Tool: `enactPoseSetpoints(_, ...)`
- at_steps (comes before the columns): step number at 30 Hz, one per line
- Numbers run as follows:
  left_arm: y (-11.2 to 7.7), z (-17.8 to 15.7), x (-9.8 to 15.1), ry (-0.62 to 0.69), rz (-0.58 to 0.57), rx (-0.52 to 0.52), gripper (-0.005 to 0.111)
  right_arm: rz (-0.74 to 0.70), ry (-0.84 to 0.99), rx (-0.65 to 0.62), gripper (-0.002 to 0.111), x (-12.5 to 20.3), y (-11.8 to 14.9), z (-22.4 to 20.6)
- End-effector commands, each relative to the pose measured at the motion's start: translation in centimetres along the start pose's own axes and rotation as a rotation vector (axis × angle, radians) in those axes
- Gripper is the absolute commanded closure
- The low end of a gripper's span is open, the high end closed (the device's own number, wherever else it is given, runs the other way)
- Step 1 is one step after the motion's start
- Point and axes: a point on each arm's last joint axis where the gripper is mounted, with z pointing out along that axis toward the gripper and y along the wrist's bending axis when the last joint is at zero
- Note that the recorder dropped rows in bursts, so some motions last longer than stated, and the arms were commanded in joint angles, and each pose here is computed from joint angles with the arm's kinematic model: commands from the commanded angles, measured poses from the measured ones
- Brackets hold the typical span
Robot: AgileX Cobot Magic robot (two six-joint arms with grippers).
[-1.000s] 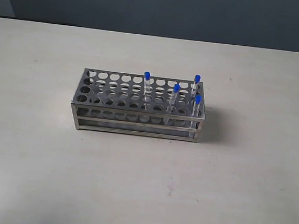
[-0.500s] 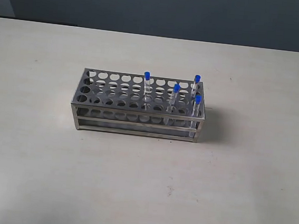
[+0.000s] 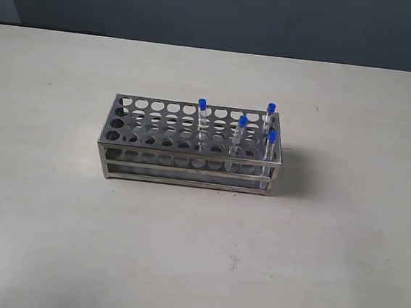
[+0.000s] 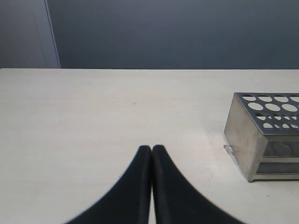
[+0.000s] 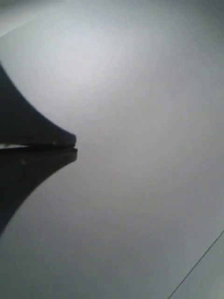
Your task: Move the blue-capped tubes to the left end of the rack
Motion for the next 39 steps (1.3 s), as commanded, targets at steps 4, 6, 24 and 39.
enactPoseSetpoints(4,-0.1,-0.1,-0.2,-0.012,-0.001,0.01,0.106,-0.339,0.339,0.278,0.109,-1.1,1.2,2.7)
enactPoseSetpoints(6,-0.1,-0.1,-0.2,-0.012,-0.001,0.01,0.106,-0.417,0.41,0.345,0.109,-1.7,1.7,4.5)
enactPoseSetpoints(24,-0.1,-0.1,-0.2,-0.012,-0.001,0.01,0.106,-0.76,1.679,-0.046,0.109,18.3,3.1,20.3)
enactPoseSetpoints(39,-0.1,-0.1,-0.2,-0.011,-0.001,0.009,0.106,-0.853,1.746,-0.239,0.058,24.1,3.6,18.4)
